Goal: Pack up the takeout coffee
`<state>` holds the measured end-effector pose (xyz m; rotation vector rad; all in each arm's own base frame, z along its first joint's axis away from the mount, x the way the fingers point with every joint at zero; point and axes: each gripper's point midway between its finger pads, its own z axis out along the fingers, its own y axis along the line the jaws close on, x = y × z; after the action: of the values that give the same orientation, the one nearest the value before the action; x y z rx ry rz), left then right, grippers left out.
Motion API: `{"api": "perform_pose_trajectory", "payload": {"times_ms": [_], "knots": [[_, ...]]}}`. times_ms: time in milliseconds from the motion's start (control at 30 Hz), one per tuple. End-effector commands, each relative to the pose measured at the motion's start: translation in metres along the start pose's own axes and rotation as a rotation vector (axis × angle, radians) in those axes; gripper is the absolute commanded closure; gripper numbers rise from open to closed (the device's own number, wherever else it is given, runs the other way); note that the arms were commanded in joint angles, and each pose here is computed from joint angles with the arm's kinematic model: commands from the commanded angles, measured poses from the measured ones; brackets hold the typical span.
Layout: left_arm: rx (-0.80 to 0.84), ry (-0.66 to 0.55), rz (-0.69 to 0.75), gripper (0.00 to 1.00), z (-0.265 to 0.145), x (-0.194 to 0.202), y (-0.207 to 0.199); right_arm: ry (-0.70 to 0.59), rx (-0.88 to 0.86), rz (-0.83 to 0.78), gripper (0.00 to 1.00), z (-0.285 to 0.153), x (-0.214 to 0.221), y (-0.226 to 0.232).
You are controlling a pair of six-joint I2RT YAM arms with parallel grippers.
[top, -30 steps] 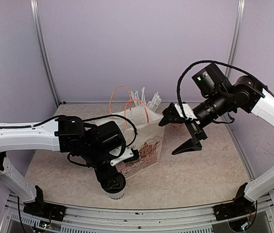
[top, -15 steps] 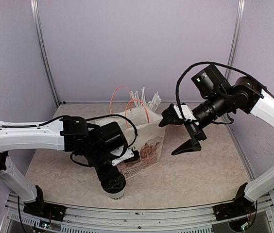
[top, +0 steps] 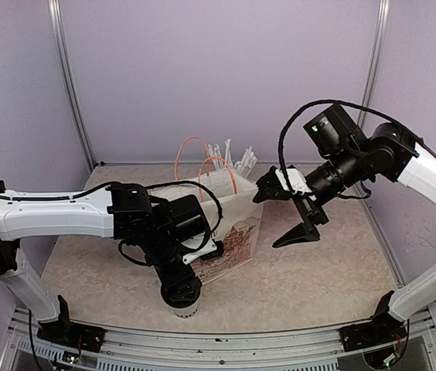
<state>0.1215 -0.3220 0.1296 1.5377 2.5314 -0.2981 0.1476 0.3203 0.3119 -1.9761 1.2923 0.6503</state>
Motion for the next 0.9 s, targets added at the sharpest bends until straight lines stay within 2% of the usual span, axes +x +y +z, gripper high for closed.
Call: {"api": "perform_pose_trajectory", "payload": {"times_ms": [0,167,467,700,867], "knots": [[-0.011,0.016,-0.034,0.16,-0.006,-0.004,-0.003,-0.003,0.018,-0.002,0.01,-0.005,0.001,-0.001],[-0.028,0.037,-0.044,0.16,-0.012,-0.004,-0.012,0.002,0.021,-0.002,0.01,-0.004,0.002,-0.001],[-0.064,0.117,-0.073,0.18,0.006,0.014,-0.014,-0.002,0.020,-0.006,0.01,-0.004,0.001,-0.002],[-0.149,0.079,-0.046,0.20,-0.007,0.000,-0.009,-0.005,0.021,-0.007,0.01,-0.006,-0.001,-0.002],[-0.188,0.064,-0.100,0.16,-0.019,-0.001,-0.001,-0.004,0.020,-0.007,0.01,-0.006,0.000,-0.001]]}}
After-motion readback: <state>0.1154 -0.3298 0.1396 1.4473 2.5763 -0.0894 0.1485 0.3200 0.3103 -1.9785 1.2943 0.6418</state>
